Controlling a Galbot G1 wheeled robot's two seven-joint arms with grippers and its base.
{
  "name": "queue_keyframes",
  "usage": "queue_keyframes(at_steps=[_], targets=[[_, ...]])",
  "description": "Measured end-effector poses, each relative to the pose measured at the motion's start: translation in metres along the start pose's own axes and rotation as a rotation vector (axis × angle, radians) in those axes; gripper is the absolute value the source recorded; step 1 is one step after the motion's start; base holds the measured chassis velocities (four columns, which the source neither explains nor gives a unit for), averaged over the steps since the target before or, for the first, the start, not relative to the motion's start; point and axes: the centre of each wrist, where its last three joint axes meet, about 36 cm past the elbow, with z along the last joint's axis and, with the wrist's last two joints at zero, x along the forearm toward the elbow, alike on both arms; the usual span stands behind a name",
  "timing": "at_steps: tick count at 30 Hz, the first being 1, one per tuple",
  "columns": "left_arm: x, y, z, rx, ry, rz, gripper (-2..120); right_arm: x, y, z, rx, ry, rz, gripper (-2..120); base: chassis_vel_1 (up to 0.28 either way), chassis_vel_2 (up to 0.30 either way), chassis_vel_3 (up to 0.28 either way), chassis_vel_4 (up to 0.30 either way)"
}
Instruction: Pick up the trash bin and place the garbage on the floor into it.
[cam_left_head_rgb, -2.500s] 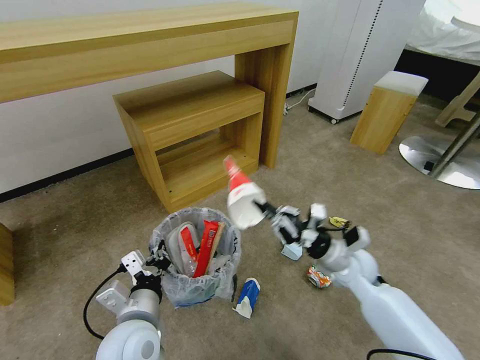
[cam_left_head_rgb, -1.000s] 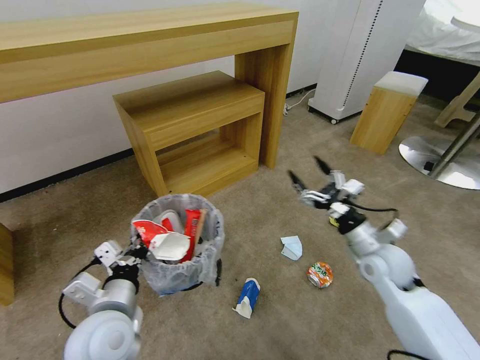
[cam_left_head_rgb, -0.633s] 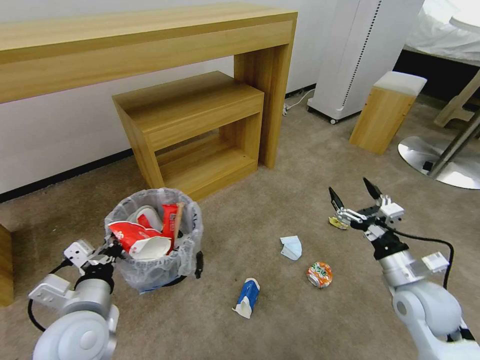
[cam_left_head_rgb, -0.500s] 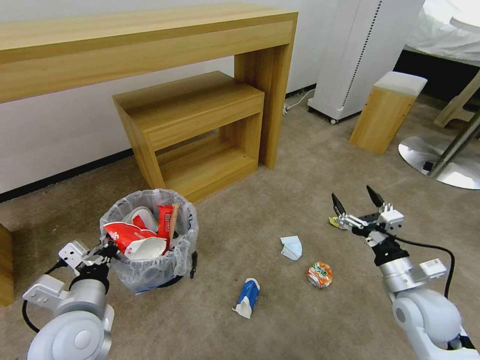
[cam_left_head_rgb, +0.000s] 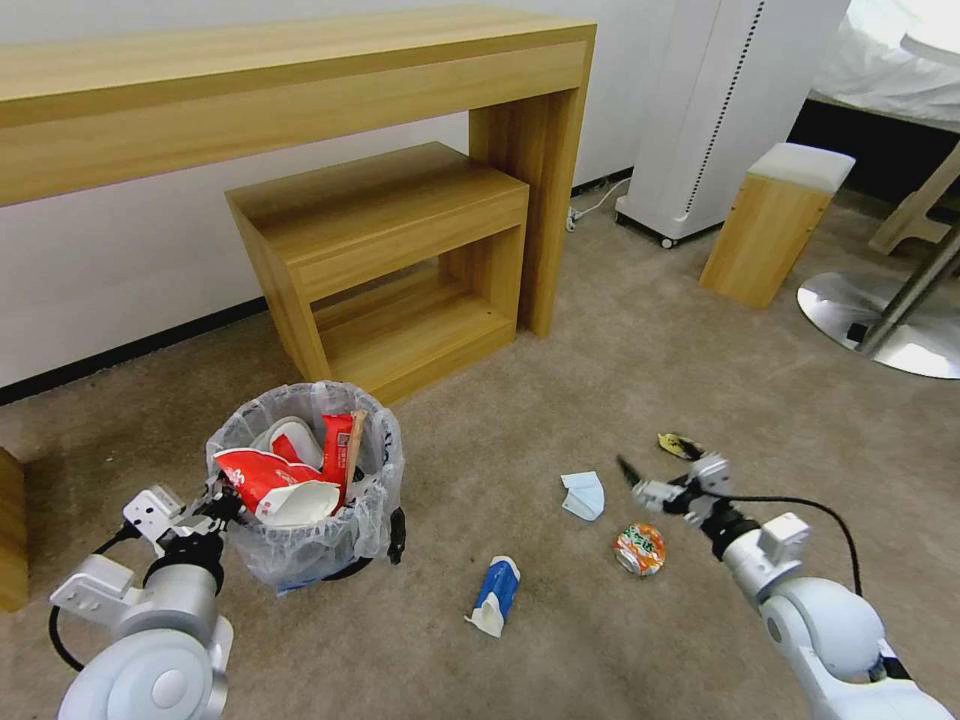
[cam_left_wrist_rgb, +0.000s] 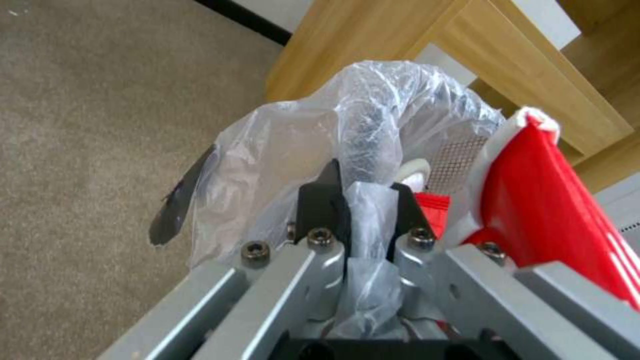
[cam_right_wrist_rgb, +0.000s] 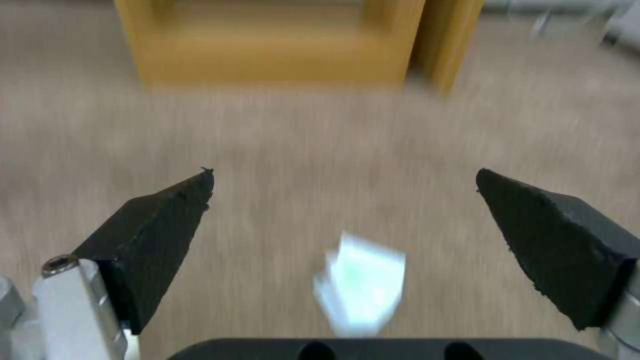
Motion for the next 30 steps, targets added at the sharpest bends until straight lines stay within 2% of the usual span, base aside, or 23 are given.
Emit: queue_keyframes(at_steps=[2, 3, 6, 10, 15, 20, 23, 24, 26, 30], targets=[[0.001, 0.000, 0.001, -0.003, -0.001, -0.003, 3, -0.004, -0.004, 0.009, 0.009, 0.137, 0.038, 100, 0.000, 0.000, 0.000, 0.000], [0.001, 0.000, 0.001, -0.003, -0.001, -0.003, 3, -0.004, -0.004, 0.009, 0.009, 0.137, 0.038, 100, 0.000, 0.000, 0.000, 0.000], [0.001, -0.001, 0.002, -0.003, 0.000, -0.003, 3, -0.007, -0.014, 0.020, -0.006, 0.264, 0.093, 100, 0.000, 0.000, 0.000, 0.000], [0.000, -0.003, 0.004, -0.005, 0.001, -0.001, 3, -0.012, -0.029, 0.037, -0.004, 0.330, 0.109, 100, 0.000, 0.000, 0.000, 0.000], [-0.001, -0.004, 0.008, -0.007, 0.006, -0.002, 3, -0.022, -0.047, 0.063, -0.033, 0.350, 0.055, 100, 0.000, 0.000, 0.000, 0.000], [-0.004, -0.004, 0.012, -0.009, 0.012, -0.005, 3, -0.042, -0.039, 0.084, -0.061, 0.303, -0.038, 98, 0.000, 0.000, 0.000, 0.000], [-0.006, -0.002, 0.013, -0.011, 0.014, -0.010, 3, -0.057, -0.025, 0.094, -0.075, 0.313, -0.061, 89, 0.000, 0.000, 0.000, 0.000], [-0.006, -0.002, 0.013, -0.011, 0.014, -0.010, 3, -0.057, -0.025, 0.094, -0.075, 0.313, -0.061, 89, 0.000, 0.000, 0.000, 0.000], [-0.008, -0.001, 0.012, -0.014, 0.013, -0.014, 3, -0.060, -0.025, 0.098, -0.073, 0.333, -0.055, 79, 0.000, 0.000, 0.000, 0.000], [-0.010, 0.001, 0.013, -0.015, 0.015, -0.017, 3, -0.061, -0.029, 0.106, -0.079, 0.366, -0.042, 74, 0.000, 0.000, 0.000, 0.000]])
